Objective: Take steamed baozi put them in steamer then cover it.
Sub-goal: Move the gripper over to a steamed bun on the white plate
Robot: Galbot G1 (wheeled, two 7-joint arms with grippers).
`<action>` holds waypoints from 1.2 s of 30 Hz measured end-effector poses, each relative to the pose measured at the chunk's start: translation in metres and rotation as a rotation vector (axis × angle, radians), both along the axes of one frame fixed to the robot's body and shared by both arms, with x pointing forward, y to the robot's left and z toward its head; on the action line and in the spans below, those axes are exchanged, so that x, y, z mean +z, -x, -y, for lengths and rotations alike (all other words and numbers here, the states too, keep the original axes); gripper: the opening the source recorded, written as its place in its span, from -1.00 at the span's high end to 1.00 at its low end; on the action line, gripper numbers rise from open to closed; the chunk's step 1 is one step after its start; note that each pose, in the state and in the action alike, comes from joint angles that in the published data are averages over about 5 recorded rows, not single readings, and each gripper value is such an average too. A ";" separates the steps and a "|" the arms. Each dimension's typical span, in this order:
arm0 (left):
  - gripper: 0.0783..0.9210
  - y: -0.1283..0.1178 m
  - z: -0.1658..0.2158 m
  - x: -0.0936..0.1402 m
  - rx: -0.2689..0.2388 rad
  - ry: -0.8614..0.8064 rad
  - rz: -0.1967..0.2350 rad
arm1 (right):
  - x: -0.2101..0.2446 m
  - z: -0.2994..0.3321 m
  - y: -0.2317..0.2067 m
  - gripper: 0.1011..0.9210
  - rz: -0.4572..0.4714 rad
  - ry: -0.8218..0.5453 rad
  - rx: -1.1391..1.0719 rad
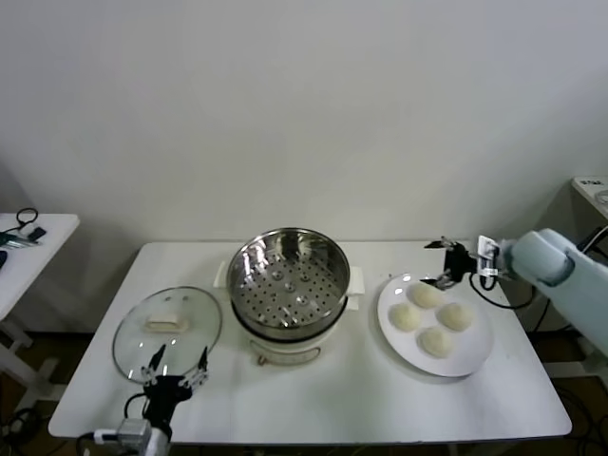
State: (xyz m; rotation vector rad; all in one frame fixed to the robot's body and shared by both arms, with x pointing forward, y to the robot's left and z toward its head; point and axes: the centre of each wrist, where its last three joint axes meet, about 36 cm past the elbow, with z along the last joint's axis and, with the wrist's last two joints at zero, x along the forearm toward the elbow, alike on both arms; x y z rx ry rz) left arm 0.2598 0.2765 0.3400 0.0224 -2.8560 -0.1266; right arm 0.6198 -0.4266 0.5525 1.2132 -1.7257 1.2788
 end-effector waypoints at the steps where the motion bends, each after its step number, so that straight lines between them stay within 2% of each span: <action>1: -0.77 0.000 0.000 -0.001 -0.001 -0.001 -0.001 | 0.000 0.000 -0.004 -0.76 -0.023 0.023 0.005; 7: -0.77 -0.001 0.000 0.000 -0.009 -0.008 -0.001 | -0.004 -0.005 -0.031 -0.76 -0.112 0.115 0.009; 17: -0.77 0.002 -0.001 -0.005 -0.005 -0.006 -0.013 | -0.030 -0.027 -0.067 -0.76 -0.186 0.183 0.000; 36: -0.77 0.005 -0.004 -0.013 0.008 -0.005 -0.025 | -0.087 -0.059 -0.098 -0.75 -0.224 0.232 -0.017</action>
